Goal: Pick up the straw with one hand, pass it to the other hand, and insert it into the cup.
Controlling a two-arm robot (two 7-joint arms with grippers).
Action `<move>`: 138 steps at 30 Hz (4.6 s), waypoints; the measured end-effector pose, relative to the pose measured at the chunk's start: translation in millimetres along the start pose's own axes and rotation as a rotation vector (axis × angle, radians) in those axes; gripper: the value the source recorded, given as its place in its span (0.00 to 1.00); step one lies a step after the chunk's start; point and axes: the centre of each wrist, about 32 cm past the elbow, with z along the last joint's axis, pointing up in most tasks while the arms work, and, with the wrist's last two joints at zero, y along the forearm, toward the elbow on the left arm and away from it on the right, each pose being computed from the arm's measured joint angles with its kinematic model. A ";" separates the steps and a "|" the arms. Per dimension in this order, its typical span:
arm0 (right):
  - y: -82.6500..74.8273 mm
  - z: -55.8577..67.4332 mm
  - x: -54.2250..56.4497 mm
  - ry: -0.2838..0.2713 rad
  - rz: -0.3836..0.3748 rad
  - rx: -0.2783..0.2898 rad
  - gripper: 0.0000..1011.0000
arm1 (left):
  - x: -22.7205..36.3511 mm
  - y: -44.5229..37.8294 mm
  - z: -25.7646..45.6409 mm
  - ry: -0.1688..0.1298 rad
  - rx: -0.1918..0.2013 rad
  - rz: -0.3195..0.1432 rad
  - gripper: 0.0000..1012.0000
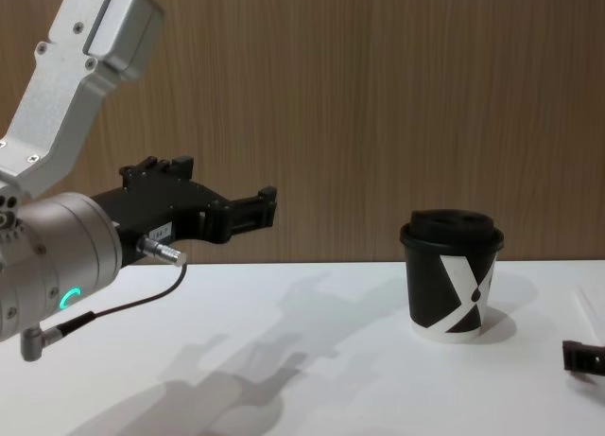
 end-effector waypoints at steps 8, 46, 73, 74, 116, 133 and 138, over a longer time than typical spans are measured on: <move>1.4 -1.2 -0.3 -0.009 -0.004 -0.006 0.99 | 0.0 0.0 0.0 0.000 0.000 0.000 0.99; 0.5 0.7 -1.1 -0.036 -0.004 -0.021 0.15 | 0.0 0.0 0.0 0.000 0.000 0.000 0.99; -1.9 2.0 3.0 -0.067 -0.019 0.024 0.00 | 0.0 0.0 0.0 0.000 0.000 0.000 0.99; -2.4 2.6 3.6 -0.073 -0.021 0.031 0.00 | 0.0 0.0 0.0 0.000 0.000 0.000 0.99; -43.5 50.4 65.3 -0.475 0.244 0.524 0.00 | 0.0 0.0 0.0 0.000 0.000 0.000 0.99; -44.1 69.2 70.4 -0.531 0.426 0.653 0.00 | 0.0 0.0 0.0 0.000 0.000 0.000 0.99; -44.1 71.3 70.3 -0.538 0.447 0.666 0.00 | 0.1 0.0 0.0 0.000 0.000 -0.001 0.99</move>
